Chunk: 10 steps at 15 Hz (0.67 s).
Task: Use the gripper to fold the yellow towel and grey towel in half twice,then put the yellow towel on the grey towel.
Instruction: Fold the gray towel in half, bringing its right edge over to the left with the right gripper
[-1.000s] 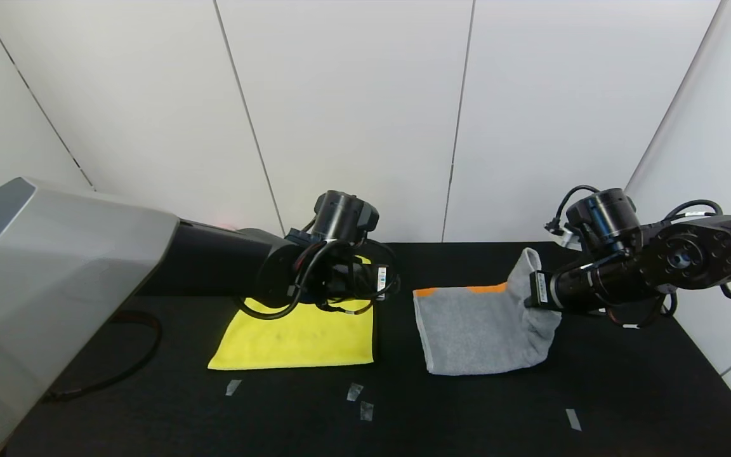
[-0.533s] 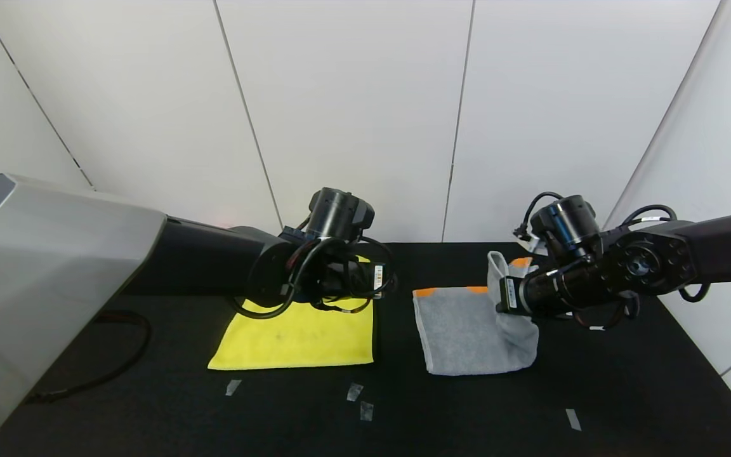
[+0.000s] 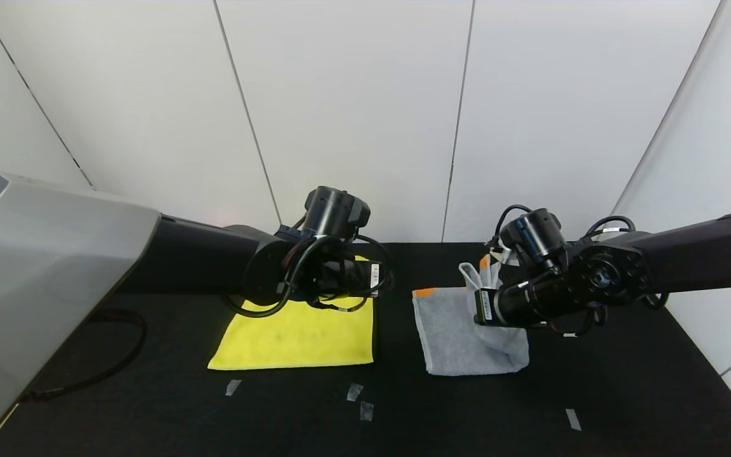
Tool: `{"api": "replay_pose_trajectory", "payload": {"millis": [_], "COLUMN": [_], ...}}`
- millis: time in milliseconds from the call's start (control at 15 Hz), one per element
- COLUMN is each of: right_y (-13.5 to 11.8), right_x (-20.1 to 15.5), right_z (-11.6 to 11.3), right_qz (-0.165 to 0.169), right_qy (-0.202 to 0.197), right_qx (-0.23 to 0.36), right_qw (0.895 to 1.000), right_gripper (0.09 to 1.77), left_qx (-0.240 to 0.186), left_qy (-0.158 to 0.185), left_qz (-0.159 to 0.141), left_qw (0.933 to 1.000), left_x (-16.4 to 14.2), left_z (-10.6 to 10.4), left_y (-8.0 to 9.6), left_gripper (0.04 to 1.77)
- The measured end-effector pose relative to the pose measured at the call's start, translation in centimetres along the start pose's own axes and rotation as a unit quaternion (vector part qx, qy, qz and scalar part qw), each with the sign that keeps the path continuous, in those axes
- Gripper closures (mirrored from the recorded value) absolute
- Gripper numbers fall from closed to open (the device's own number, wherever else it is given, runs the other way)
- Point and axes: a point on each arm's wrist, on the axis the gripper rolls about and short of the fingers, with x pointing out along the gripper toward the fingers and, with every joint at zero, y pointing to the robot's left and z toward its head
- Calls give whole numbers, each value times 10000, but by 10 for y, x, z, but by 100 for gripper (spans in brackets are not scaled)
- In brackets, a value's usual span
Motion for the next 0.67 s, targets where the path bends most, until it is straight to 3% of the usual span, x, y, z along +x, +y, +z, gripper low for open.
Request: {"api": "replay_pose_trajectory", "payload": {"millis": [667], "right_y": [24], "right_x": [21], "right_z": [-14], "right_qz": [20], "right_qy": [218], "right_qx": [-204], "right_qw": [9996], "right_gripper": [172], "left_qx": [-22], "left_qy": [0], "left_qz": [24], "left_qw": [10000], "left_x": [1], "left_z": [0], "left_y": [2], "left_gripper": [9]}}
